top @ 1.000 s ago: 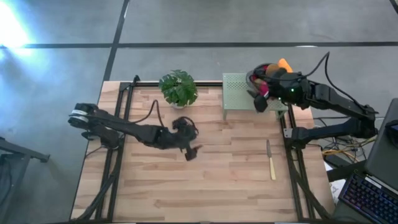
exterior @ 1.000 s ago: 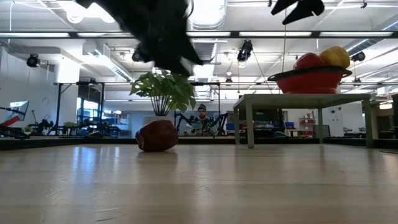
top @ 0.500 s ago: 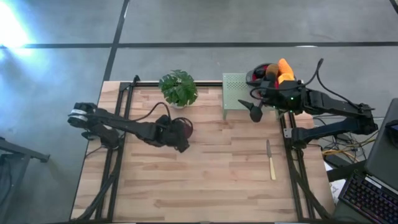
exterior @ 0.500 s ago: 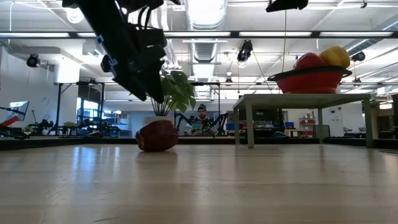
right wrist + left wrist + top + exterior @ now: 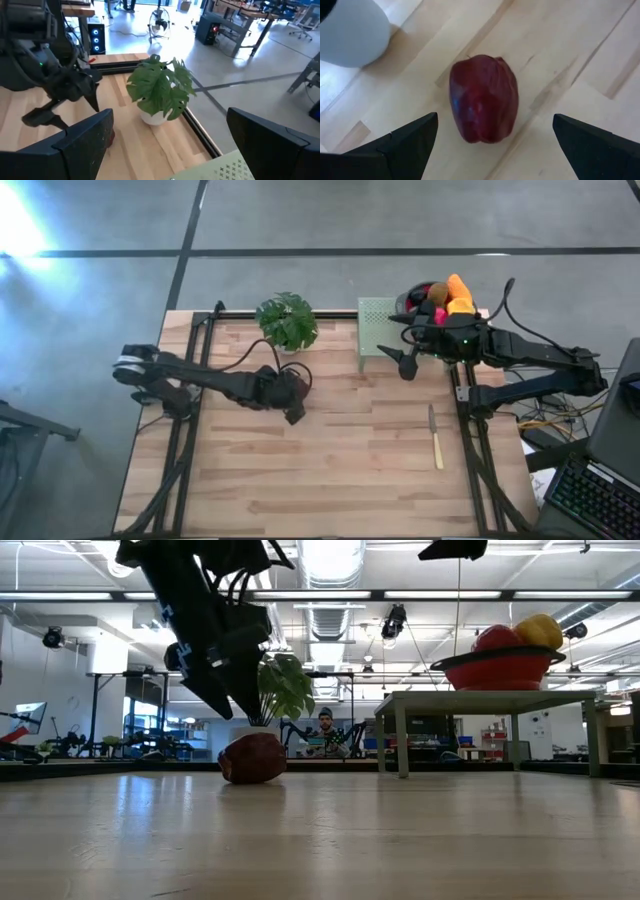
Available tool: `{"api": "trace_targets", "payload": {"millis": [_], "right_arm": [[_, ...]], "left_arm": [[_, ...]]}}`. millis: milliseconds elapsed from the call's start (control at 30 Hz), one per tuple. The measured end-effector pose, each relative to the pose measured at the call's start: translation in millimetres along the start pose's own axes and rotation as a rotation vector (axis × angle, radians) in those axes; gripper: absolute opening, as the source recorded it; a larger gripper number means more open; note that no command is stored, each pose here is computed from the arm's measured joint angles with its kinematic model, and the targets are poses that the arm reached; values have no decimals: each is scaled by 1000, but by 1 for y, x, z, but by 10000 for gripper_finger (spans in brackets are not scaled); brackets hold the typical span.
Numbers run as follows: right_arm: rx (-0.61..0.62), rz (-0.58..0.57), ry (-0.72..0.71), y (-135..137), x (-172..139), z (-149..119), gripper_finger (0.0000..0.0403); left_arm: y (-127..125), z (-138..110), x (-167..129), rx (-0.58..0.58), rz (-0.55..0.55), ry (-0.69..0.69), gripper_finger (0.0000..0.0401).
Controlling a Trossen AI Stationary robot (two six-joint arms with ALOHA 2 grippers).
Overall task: Pick & Place Fruit
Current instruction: Put the dark red apple into the red strainer bowl on the shelf
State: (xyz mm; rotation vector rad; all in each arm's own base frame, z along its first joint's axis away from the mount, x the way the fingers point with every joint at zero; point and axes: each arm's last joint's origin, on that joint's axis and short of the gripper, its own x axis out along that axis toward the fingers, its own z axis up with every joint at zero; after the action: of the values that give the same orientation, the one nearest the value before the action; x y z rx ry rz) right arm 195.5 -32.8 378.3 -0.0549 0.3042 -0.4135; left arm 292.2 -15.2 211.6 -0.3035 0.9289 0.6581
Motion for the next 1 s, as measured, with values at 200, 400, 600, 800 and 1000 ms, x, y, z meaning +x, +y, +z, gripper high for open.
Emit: {"api": "trace_targets", "payload": {"millis": [200,400,600,800,1000], "right_arm": [[-3,3,1,0,0,0,384],[1,3,0,0,0,0,384],[21,9,4,1,1,-1,384],[32,10,-29,2,4,-3,384],[40,9,-44,3,8,-7,384]], "left_arm": [[4,1,20,-10,12,70,399],[8,4,36,-10,30,94,399],[8,6,50,-8,-14,113,399],[7,3,61,0,-38,131,395],[9,3,63,-7,-40,139,366]]}}
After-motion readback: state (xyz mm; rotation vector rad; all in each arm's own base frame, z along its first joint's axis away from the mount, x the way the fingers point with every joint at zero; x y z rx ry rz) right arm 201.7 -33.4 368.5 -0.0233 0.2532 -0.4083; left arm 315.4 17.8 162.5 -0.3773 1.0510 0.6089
